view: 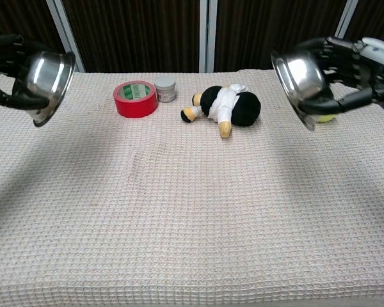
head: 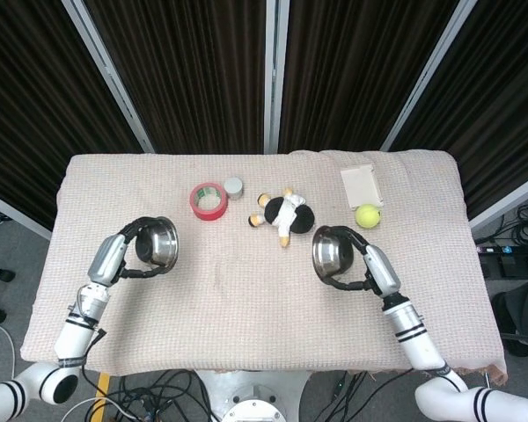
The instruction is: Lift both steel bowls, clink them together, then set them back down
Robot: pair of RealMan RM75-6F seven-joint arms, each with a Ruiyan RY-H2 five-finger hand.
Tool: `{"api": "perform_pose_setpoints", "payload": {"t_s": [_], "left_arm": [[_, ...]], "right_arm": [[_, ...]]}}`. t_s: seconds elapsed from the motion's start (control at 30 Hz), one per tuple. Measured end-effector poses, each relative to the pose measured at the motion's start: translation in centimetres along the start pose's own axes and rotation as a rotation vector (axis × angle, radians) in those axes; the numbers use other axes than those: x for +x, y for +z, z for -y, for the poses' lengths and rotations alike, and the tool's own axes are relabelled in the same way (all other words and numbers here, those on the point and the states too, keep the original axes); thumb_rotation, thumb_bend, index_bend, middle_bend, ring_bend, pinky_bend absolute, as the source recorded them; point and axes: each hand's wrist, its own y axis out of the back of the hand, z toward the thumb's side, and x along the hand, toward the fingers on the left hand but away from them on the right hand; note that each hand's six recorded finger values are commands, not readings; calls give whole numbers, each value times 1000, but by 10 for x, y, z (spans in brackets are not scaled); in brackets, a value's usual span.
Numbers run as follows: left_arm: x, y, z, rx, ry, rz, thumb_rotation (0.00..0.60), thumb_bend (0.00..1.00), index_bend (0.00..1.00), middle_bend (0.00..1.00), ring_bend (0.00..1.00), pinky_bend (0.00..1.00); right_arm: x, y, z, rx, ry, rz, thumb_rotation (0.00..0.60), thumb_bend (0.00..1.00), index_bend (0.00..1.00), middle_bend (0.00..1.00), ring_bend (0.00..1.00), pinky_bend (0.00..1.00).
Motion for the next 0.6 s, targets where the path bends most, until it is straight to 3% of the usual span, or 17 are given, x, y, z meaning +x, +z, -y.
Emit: {"api": "perform_pose_setpoints", "payload": {"t_s": [0.17,0.3,0.47,0.6], "left_arm": [[-1,-18,9,274,-78,-10,600,288,440,441,437,658],[2,-29,16,428,-123,-13,600,287,440,441,437,658],[9,-36,22,571,-150,-16,600,287,441,441,437,659],[14,-39,27,592,-182,-28,600,287,448,442,437,657]], "right_arm": [[36,-35,-8,232,-39,178,600,187,340,308,243,336],[65,-61,-6,320,-36,317,600,188,340,303,243,335],[77,-69,3,385,-1,364,600,188,338,295,241,326],[75,-70,11,405,33,368,600,188,333,288,237,321]]}}
